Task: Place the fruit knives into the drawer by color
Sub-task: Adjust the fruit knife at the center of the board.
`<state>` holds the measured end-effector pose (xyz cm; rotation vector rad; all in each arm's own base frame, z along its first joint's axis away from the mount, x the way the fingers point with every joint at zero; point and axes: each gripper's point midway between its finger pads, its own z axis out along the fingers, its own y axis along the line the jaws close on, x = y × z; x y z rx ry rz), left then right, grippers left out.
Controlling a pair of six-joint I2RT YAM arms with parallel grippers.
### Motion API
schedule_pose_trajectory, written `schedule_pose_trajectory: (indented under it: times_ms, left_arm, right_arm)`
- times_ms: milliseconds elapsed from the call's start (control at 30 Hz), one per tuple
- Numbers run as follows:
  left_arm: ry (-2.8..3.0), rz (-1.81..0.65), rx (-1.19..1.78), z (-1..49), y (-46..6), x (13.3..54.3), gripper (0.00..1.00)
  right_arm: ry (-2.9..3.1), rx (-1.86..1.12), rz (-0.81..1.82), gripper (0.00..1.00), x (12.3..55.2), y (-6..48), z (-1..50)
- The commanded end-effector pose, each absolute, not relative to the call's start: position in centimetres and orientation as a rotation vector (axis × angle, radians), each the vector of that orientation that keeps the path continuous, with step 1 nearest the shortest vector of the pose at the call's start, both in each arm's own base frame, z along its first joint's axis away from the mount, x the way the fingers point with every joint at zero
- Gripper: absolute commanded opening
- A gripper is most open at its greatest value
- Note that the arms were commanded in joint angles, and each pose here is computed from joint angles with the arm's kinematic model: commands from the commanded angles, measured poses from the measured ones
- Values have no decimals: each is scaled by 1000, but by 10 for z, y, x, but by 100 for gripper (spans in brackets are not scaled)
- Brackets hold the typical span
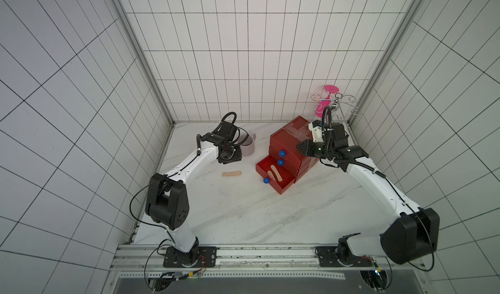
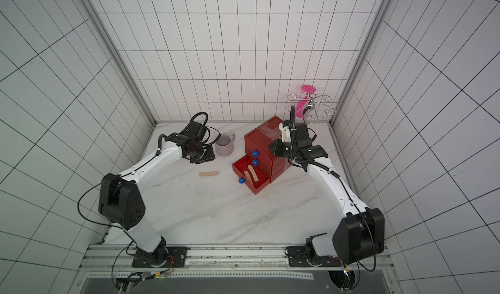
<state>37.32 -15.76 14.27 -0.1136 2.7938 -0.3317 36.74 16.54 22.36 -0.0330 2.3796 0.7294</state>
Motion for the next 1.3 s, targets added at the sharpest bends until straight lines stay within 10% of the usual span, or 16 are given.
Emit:
schedule_pose_trajectory:
  times_ms: [0,400,1267]
  left_arm:
    - [2871,-144,60,119,-134,371,43]
    - [2898,-102,-21,61,-123,413,11]
    - [2985,-65,-197,13,-103,357,11]
  right_arm:
    - [3037,111,570,20,261,139,99]
    - [3045,109,555,20,258,136,99]
    - [3039,112,581,20,259,139,96]
